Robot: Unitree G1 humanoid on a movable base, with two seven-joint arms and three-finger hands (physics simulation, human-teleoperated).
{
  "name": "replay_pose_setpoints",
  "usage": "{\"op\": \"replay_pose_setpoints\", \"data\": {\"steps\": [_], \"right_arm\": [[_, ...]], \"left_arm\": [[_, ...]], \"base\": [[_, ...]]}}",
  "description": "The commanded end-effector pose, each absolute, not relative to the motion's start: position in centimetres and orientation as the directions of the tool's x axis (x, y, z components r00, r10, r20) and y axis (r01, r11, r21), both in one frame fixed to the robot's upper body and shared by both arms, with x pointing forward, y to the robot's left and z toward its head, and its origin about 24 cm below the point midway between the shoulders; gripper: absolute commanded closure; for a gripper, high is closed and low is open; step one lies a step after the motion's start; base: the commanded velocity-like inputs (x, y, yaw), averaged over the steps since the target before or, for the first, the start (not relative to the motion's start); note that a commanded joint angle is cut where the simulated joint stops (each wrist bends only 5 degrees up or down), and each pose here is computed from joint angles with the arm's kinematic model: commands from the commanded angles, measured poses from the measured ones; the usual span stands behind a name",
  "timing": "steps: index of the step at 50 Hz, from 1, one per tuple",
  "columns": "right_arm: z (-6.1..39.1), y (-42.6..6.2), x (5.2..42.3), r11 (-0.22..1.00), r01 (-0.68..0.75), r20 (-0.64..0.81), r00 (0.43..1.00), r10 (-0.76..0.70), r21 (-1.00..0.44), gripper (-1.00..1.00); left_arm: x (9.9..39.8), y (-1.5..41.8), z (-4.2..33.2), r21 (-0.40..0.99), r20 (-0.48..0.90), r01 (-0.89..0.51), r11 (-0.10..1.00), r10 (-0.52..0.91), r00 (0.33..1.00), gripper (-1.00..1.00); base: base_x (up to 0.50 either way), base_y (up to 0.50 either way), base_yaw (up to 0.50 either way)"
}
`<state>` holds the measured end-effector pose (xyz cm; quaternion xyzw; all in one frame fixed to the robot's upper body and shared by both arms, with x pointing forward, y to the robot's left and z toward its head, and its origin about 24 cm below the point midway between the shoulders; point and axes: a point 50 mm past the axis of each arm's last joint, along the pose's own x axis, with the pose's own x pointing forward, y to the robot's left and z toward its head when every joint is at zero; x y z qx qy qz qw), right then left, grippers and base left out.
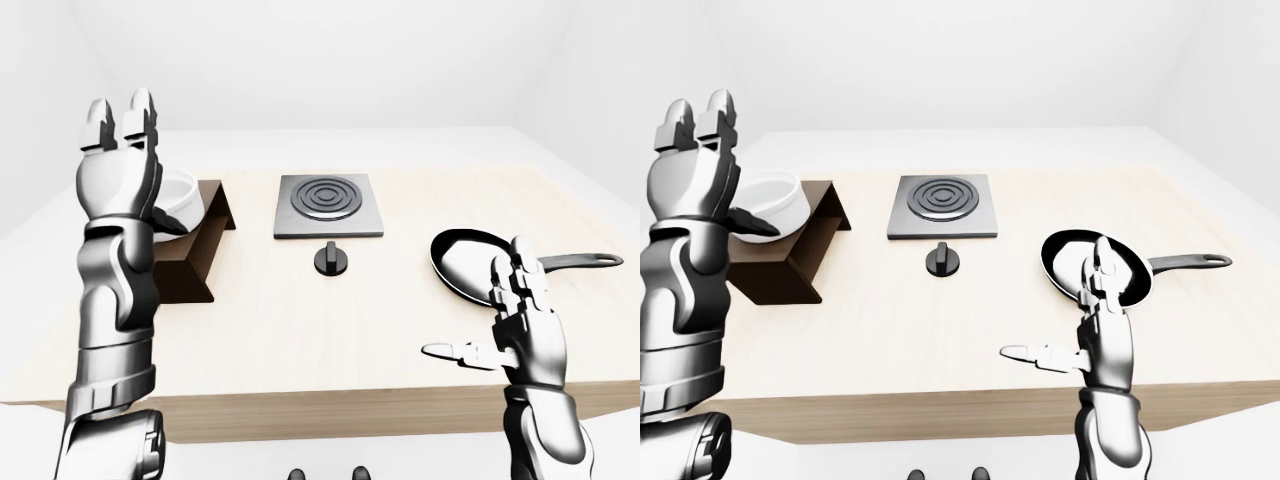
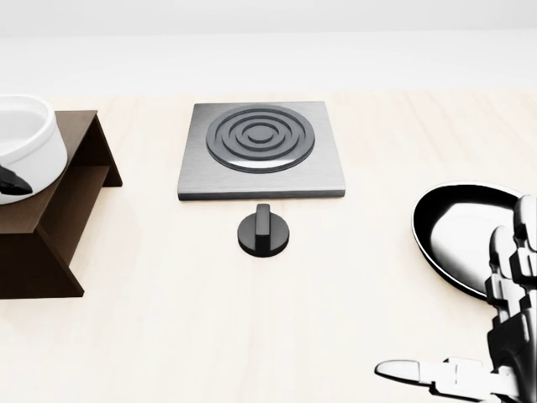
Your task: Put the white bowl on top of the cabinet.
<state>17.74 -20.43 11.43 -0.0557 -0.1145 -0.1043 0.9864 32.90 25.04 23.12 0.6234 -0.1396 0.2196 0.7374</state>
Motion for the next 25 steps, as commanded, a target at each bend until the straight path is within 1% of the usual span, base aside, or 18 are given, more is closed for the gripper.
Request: {"op": "replay_pose_setpoints", "data": {"steps": [1,5,7,8,10,12,15,17,18,20,22,23,25], "right_arm": [[11.4,-20.4,17.8,0.972,0.219,0.237,0.952,-0.194,-0.086,-1.00],[11.3,-20.4,17.9,0.972,0.218,0.235,0.953,-0.193,-0.087,-1.00],[11.3,-20.4,17.9,0.972,0.217,0.233,0.953,-0.192,-0.088,-1.00],[11.3,-20.3,17.9,0.972,0.217,0.233,0.953,-0.192,-0.088,-1.00],[11.3,-20.3,17.9,0.972,0.217,0.231,0.954,-0.192,-0.088,-1.00],[11.2,-20.3,17.9,0.972,0.217,0.231,0.954,-0.191,-0.088,-1.00],[11.2,-20.3,17.9,0.972,0.217,0.232,0.954,-0.192,-0.089,-1.00],[11.2,-20.3,17.9,0.972,0.218,0.232,0.954,-0.192,-0.088,-1.00],[11.2,-20.3,17.9,0.972,0.217,0.232,0.954,-0.192,-0.088,-1.00],[11.2,-20.3,18.0,0.972,0.218,0.232,0.954,-0.193,-0.089,-1.00],[11.2,-20.3,18.0,0.972,0.218,0.232,0.954,-0.193,-0.089,-1.00],[11.1,-20.4,18.0,0.972,0.218,0.231,0.954,-0.193,-0.089,-1.00],[11.1,-20.3,18.1,0.972,0.218,0.230,0.954,-0.193,-0.090,-1.00]], "left_arm": [[26.9,22.0,25.3,0.812,0.577,-0.580,0.064,0.055,0.815,-1.00],[24.8,20.7,25.5,0.779,0.617,-0.614,0.123,0.021,0.787,-1.00],[23.7,20.0,25.6,0.770,0.628,-0.623,0.135,0.006,0.778,-1.00],[22.3,19.0,25.4,0.763,0.634,-0.619,0.184,-0.027,0.773,-1.00],[21.3,18.3,25.3,0.753,0.643,-0.623,0.214,-0.039,0.765,-1.00],[19.7,16.9,24.7,0.760,0.626,-0.584,0.286,-0.080,0.775,-1.00],[18.5,16.3,24.6,0.723,0.661,-0.608,0.328,-0.071,0.747,-1.00],[18.0,15.6,24.0,0.730,0.632,-0.552,0.404,-0.090,0.770,-1.00],[18.0,15.4,23.6,0.734,0.623,-0.540,0.413,-0.090,0.777,-1.00],[18.0,14.8,22.6,0.744,0.581,-0.472,0.473,-0.110,0.806,-1.00],[18.0,14.8,22.6,0.744,0.579,-0.469,0.476,-0.109,0.808,-1.00],[17.5,13.7,21.3,0.742,0.530,-0.372,0.558,-0.147,0.835,-1.00],[17.2,13.2,20.6,0.744,0.501,-0.321,0.586,-0.171,0.848,-1.00]], "base": [[0.00,0.00,0.00],[0.00,0.00,0.00],[0.00,0.00,0.00],[0.00,0.00,0.00],[0.00,0.00,0.00],[0.00,0.00,0.00],[0.00,0.00,0.00],[0.00,0.00,0.00],[0.00,0.00,0.00],[0.00,0.00,0.00],[0.00,0.00,0.00],[0.00,0.00,0.00],[0.00,0.00,0.00]]}}
